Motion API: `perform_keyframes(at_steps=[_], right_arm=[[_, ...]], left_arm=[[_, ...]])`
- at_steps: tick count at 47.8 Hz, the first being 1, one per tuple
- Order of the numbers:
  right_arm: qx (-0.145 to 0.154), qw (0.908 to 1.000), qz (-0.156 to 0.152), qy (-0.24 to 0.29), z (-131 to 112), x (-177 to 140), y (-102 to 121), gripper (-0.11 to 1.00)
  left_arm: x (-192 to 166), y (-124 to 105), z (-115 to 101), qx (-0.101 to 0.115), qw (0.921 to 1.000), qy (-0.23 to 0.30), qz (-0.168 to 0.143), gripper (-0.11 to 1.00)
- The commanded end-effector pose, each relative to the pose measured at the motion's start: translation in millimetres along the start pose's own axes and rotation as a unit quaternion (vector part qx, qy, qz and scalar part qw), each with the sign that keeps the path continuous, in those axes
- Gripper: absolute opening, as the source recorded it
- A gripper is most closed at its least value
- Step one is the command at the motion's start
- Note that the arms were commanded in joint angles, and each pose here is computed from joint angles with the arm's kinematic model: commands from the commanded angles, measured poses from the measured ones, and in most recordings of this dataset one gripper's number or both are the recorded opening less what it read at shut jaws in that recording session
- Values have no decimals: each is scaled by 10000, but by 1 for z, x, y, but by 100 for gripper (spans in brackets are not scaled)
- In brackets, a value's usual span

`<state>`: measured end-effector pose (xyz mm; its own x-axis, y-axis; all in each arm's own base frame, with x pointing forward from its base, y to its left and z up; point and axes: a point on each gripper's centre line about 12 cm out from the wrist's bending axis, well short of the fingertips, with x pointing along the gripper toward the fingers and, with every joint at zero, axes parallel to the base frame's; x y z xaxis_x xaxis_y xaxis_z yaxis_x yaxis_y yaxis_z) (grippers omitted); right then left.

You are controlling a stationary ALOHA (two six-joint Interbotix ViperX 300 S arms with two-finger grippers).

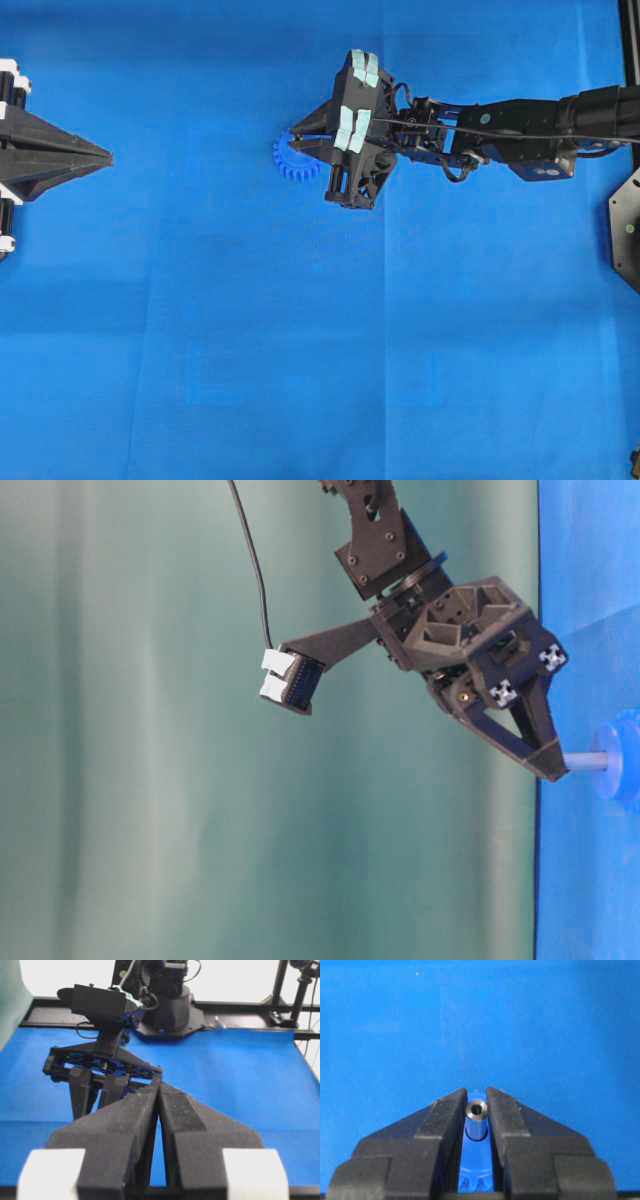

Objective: Insert the shaft placed at a random location into the center hole of the small gear at another random location.
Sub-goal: 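Lower the shaft into the gear's center hole with the right gripper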

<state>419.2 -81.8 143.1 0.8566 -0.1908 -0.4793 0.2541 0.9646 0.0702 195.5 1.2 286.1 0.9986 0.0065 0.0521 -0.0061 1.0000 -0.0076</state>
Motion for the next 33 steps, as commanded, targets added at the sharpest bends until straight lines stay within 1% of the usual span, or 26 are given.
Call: perform_keyframes(at_steps=[1,18,33], right_arm=[[16,9998,19,-213,13,0,2,4],[19,9999,-16,-116,-2,11,0,4],[15,10000,-11,-61,-4,10,0,4]], left_arm=[[1,0,4,-7,10000,-69,7,0],[1,0,4,-7,10000,-54,7,0],[1,0,2,-7,10000,23,8,0]])
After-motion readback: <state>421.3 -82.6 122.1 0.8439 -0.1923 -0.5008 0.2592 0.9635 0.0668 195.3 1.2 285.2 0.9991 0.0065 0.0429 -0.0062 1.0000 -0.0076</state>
